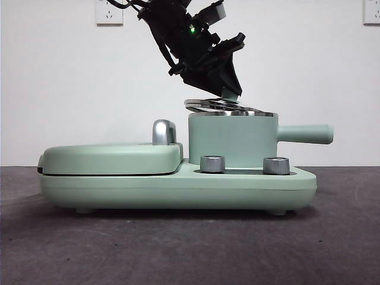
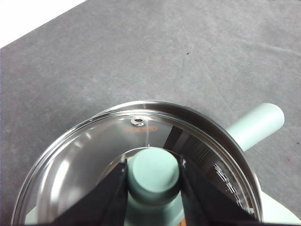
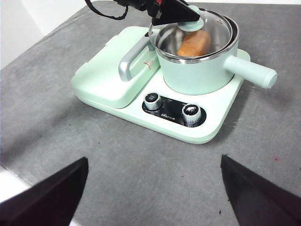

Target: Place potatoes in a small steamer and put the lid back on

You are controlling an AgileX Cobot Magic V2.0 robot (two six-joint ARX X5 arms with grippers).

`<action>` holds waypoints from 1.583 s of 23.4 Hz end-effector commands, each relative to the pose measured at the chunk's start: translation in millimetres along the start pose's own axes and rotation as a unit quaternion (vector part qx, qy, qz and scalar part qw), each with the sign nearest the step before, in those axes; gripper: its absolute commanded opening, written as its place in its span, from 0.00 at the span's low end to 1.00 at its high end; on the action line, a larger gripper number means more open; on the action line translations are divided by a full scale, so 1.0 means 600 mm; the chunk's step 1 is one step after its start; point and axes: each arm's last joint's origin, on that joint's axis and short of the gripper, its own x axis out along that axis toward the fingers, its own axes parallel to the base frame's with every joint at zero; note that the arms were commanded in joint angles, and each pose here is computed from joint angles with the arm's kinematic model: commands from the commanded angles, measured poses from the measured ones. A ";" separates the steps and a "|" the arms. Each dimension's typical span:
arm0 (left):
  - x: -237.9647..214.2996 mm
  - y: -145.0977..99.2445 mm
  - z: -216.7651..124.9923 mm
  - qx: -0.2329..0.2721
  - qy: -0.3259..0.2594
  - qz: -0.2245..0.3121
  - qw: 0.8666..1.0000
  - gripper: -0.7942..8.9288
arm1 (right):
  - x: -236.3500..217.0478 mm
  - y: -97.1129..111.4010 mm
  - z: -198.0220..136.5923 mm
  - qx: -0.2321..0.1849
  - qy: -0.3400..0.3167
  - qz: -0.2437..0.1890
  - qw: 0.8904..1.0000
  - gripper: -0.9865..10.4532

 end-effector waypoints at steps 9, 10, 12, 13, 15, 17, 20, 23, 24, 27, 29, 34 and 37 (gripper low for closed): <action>0.000 0.008 0.014 0.004 -0.034 -0.035 0.999 0.09 | -0.002 0.002 0.003 0.003 -0.005 0.004 1.000 0.47; 0.000 0.007 0.014 0.005 -0.038 -0.045 0.998 0.09 | -0.002 0.002 0.003 0.003 -0.005 0.004 1.000 0.47; -0.001 0.007 0.017 0.006 -0.047 -0.054 0.997 0.09 | -0.002 0.002 0.003 0.006 -0.005 0.004 1.000 0.47; -0.001 0.007 0.018 0.007 -0.049 -0.054 0.997 0.09 | -0.002 0.002 0.003 0.010 -0.005 0.004 1.000 0.47; -0.001 0.007 0.017 0.007 -0.047 -0.054 0.997 0.09 | -0.002 0.001 0.003 0.011 -0.005 0.004 1.000 0.47; -0.001 0.008 0.015 0.009 -0.042 -0.054 0.998 0.09 | -0.002 0.001 0.003 0.012 -0.005 0.004 1.000 0.47; 0.002 0.010 0.011 0.013 -0.036 -0.054 0.998 0.09 | -0.002 0.001 0.003 0.013 -0.005 0.004 1.000 0.47; 0.011 0.012 0.005 0.017 -0.030 -0.054 0.998 0.09 | -0.002 0.001 0.003 0.013 -0.005 0.002 1.000 0.47; 0.015 0.012 0.001 0.016 -0.026 -0.056 0.998 0.09 | -0.002 0.001 0.003 0.013 -0.005 0.002 1.000 0.47; 0.028 0.013 -0.009 0.023 -0.018 -0.070 0.997 0.09 | -0.002 0.001 0.003 0.013 -0.006 0.001 1.000 0.47; 0.032 0.012 -0.013 0.020 -0.013 -0.088 0.996 0.09 | -0.002 0.001 0.003 0.013 -0.006 0.001 1.000 0.47; 0.032 0.011 -0.017 0.007 0.000 -0.088 0.996 0.10 | -0.002 0.001 0.003 0.013 -0.006 0.001 1.000 0.47; 0.027 0.011 -0.012 0.010 -0.008 -0.086 0.996 0.44 | -0.002 0.001 0.003 0.013 -0.006 0.001 1.000 0.47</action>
